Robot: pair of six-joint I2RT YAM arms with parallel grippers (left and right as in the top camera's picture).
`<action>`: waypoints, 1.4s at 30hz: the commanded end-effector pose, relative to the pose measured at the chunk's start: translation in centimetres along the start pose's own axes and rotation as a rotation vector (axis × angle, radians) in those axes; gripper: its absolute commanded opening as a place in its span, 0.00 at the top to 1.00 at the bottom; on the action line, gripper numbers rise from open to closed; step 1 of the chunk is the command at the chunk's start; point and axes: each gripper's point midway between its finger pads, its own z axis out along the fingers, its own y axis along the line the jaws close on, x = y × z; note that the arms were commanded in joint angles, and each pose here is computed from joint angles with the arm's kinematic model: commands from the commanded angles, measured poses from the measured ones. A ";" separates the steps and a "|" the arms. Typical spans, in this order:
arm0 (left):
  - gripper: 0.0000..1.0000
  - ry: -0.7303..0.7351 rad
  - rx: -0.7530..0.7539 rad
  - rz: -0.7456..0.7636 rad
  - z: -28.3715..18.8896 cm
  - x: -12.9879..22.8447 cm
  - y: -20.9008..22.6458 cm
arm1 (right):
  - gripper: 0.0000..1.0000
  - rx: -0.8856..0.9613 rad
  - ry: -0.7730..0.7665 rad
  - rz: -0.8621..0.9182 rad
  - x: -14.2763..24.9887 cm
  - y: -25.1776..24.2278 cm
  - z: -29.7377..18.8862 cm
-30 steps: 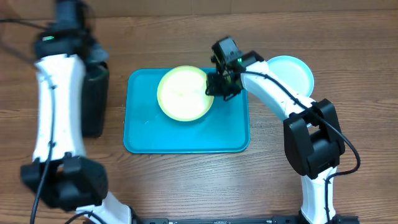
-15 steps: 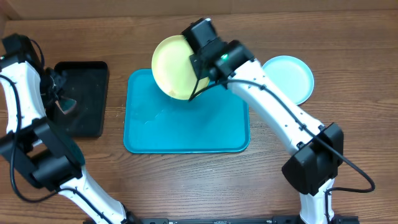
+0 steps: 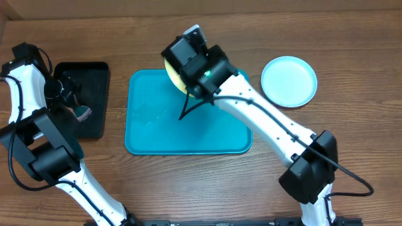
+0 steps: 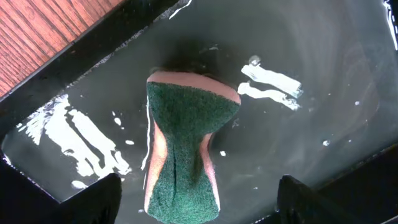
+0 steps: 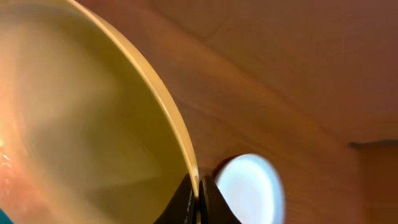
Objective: Clean dirty plates on tray and stack at the side
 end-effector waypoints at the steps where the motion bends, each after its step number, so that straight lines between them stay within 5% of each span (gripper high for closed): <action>1: 0.16 0.007 0.016 0.001 0.0 0.0 -0.1 | 0.96 0.281 -0.114 -0.069 -2.6 -3.9 -4.3; 6: 0.00 0.001 0.018 0.001 0.0 -0.1 -0.2 | 0.96 0.470 -0.157 -0.202 -4.0 -4.9 -7.6; 14: 0.00 -0.002 0.021 0.008 0.0 0.0 -0.5 | 0.96 0.520 -0.172 -0.320 -4.4 -3.8 -9.9; 21: 0.00 -0.002 0.021 0.007 0.0 -0.1 -0.5 | 0.96 0.416 -0.179 -0.222 -4.1 -3.2 -8.2; 27: 0.00 -0.001 0.021 0.014 0.0 0.1 -0.8 | 0.96 0.237 -0.076 0.054 -1.4 -4.4 -3.0; 37: 0.00 -0.001 0.021 0.013 0.0 0.1 -0.7 | 0.96 -0.360 0.394 0.577 8.0 -11.7 6.2; 42: 0.00 -0.001 0.021 0.014 0.0 0.1 -0.8 | 0.96 -0.382 0.589 0.823 15.5 -18.5 9.4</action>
